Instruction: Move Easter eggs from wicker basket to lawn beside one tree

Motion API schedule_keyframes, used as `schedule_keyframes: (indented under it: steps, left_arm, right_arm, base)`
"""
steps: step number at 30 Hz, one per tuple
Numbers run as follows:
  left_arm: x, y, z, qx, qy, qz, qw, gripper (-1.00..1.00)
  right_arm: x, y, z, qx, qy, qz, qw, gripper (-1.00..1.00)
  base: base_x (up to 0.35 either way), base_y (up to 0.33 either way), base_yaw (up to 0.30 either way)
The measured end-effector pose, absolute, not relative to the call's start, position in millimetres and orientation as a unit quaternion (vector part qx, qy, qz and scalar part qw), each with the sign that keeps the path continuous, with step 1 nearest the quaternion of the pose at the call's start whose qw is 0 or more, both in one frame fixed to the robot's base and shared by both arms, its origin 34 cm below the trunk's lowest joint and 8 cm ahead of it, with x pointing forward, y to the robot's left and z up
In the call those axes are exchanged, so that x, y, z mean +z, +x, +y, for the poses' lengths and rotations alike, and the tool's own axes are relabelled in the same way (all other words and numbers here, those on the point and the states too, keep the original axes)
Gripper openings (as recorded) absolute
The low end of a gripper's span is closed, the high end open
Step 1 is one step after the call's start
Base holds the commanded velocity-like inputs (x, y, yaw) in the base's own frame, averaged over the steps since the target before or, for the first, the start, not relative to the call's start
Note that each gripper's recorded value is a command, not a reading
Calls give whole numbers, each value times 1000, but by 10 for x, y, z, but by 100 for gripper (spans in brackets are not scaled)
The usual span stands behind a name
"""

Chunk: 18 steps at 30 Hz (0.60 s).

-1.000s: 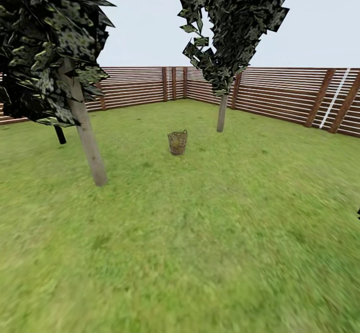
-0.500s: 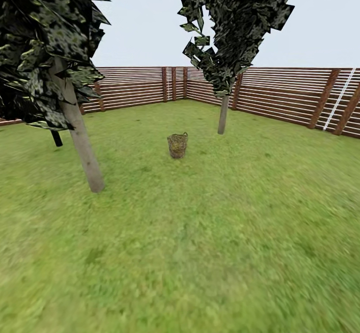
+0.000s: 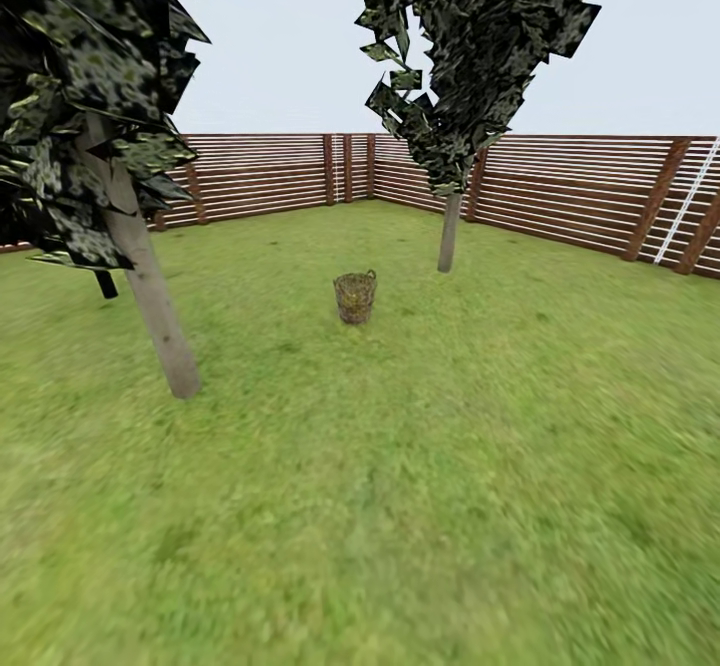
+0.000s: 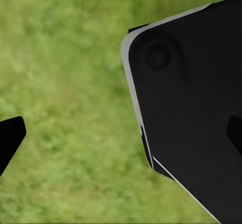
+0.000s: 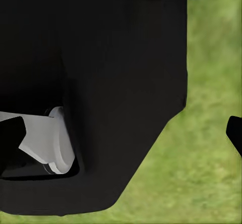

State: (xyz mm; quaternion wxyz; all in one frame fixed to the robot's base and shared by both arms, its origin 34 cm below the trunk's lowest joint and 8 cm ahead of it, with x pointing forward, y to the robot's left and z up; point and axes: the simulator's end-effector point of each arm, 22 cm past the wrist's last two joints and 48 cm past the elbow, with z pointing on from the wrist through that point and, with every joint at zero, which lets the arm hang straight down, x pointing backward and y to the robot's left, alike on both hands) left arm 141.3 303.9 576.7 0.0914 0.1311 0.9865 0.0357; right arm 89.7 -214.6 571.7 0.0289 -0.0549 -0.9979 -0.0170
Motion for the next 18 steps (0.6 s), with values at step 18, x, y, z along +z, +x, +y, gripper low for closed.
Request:
schedule_keyframes:
  steps: [18]
  left_arm:
    - [5767, 1413, 3039, 36, 131, 986, 91, 100]
  right_arm:
    - [5715, 950, -2154, -16, -57, -998, 15, 100]
  base:
    - [340, 0, 0]
